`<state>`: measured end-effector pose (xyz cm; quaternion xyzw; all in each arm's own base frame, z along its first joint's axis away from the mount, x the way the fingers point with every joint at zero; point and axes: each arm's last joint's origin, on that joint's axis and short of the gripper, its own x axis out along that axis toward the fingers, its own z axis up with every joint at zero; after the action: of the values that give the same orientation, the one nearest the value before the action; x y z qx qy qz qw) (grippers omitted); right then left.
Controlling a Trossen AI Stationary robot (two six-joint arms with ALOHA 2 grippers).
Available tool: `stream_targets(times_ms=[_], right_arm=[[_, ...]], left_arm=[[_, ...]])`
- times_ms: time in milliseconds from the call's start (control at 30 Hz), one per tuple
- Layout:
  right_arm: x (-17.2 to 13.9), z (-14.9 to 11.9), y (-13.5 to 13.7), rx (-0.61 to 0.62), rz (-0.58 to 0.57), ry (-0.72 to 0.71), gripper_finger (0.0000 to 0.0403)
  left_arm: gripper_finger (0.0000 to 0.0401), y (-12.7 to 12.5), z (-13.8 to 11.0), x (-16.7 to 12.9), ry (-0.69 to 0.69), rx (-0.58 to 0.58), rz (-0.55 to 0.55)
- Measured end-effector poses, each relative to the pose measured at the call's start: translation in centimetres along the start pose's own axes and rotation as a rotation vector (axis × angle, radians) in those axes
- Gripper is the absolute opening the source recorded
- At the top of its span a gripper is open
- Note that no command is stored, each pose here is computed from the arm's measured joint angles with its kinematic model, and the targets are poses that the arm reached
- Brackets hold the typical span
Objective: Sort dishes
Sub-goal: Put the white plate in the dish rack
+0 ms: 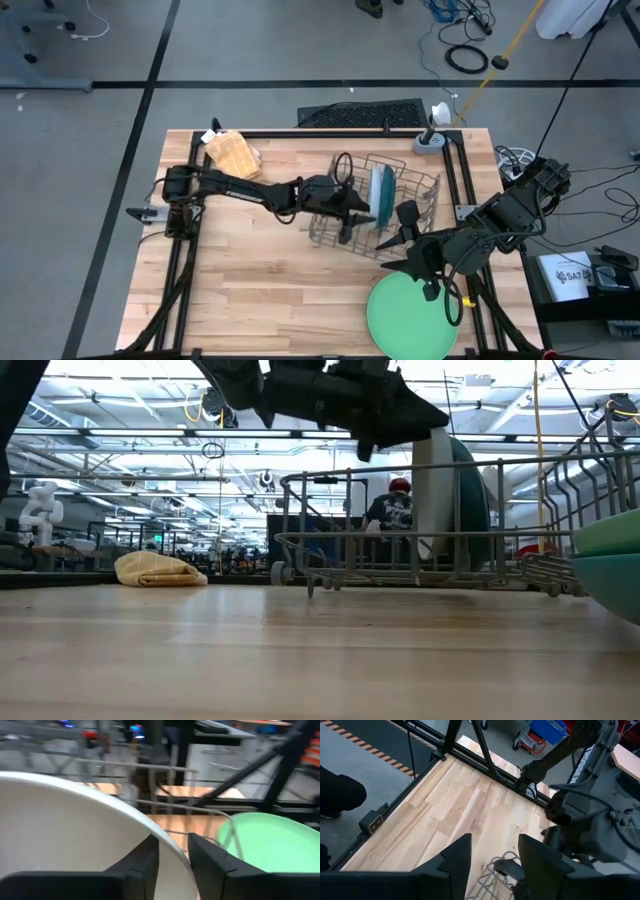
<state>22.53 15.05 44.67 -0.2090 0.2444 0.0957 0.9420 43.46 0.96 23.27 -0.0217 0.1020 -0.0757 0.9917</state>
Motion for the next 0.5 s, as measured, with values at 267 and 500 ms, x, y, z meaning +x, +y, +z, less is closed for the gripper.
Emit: stream_targets(times_ms=[267, 500], right_arm=[[-0.1, 0.0, 0.2, 0.004, 0.005, -0.003, 0.0155], [-0.3, 0.1, 0.7, -0.006, 0.021, -0.01, 0.0155]], left_arm=[[0.0153, 0.9, -1.4, 1.0, -0.025, -0.073, -0.002], [0.0108, 0.8, -1.2, 1.1, -0.057, -0.065, -0.007]])
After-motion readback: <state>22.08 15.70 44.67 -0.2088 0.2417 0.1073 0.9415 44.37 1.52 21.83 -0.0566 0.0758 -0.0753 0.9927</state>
